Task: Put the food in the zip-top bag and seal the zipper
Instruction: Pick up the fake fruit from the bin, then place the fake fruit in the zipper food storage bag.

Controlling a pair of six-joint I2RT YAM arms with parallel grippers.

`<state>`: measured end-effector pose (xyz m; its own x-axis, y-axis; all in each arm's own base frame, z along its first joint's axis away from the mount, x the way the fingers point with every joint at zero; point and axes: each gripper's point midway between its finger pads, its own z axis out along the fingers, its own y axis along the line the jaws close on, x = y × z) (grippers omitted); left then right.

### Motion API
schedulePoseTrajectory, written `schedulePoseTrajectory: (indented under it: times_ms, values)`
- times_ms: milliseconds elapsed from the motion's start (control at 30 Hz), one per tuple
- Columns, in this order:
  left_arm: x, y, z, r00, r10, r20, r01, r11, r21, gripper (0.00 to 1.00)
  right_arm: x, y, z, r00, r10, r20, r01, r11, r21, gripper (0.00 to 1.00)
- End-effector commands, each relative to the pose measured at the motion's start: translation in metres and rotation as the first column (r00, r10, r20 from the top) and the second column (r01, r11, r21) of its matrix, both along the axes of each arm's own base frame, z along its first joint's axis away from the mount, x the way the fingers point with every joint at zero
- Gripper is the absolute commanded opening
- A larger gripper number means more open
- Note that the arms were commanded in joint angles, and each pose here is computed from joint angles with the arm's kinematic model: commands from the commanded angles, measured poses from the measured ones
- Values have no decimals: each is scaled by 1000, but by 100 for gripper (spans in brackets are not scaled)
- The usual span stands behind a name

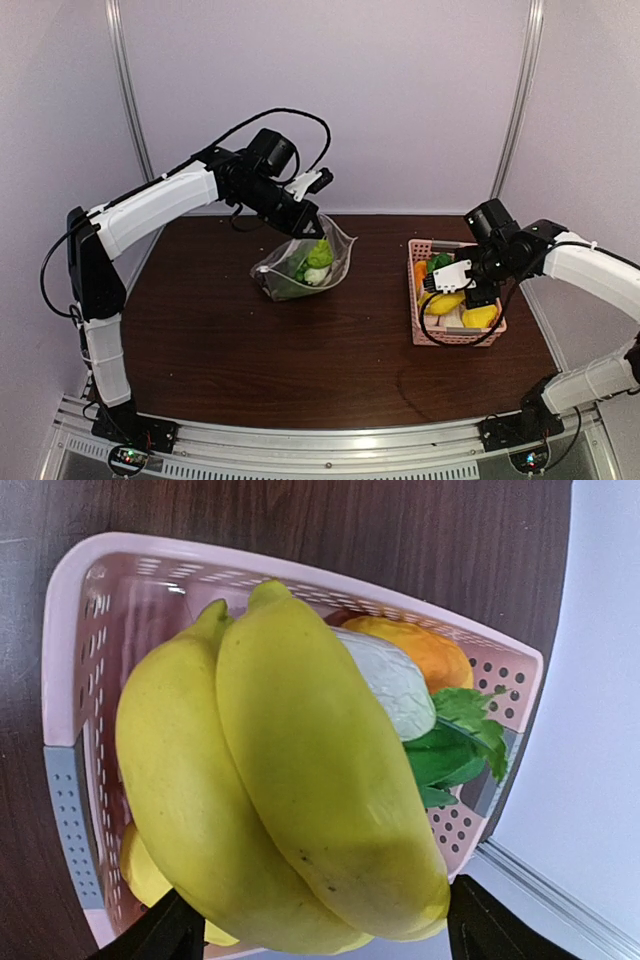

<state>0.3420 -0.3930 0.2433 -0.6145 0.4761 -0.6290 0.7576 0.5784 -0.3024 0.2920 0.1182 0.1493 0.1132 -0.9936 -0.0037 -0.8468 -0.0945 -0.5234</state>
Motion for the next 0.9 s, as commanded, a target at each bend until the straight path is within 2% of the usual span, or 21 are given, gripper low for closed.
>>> schedulePoseTrajectory:
  times_ms: [0, 167, 300, 433, 567, 733, 867]
  values:
    - [-2, -4, 20, 1000, -14, 27, 16, 998, -68, 0, -6, 10, 34, 999, -22, 33, 18, 993, 120, 67]
    - [-2, -6, 20, 1000, -16, 20, 18, 997, -77, 0, -12, 47, 81, 1000, 4, 1, -4, 929, 370, 66]
    - [-2, -6, 19, 1000, -17, 17, 18, 997, -76, 0, -21, 86, 131, 995, 94, -25, -63, 816, 575, 66]
    - [-2, -6, 19, 1000, -16, 16, 18, 997, -79, 0, -24, 124, 170, 985, 173, -28, -109, 728, 677, 65]
    - [-3, -7, 19, 1000, -16, 11, 17, 996, -84, 0, -13, 153, 187, 988, 145, 45, -140, 759, 635, 62]
    - [-2, -6, 22, 1000, -10, 2, 10, 995, -98, 0, -9, 166, 188, 964, 159, 213, -238, 871, 430, 62]
    - [2, -9, 19, 1000, -2, -27, -2, 991, -131, 0, -4, 174, 189, 940, 185, 287, -269, 920, 287, 61]
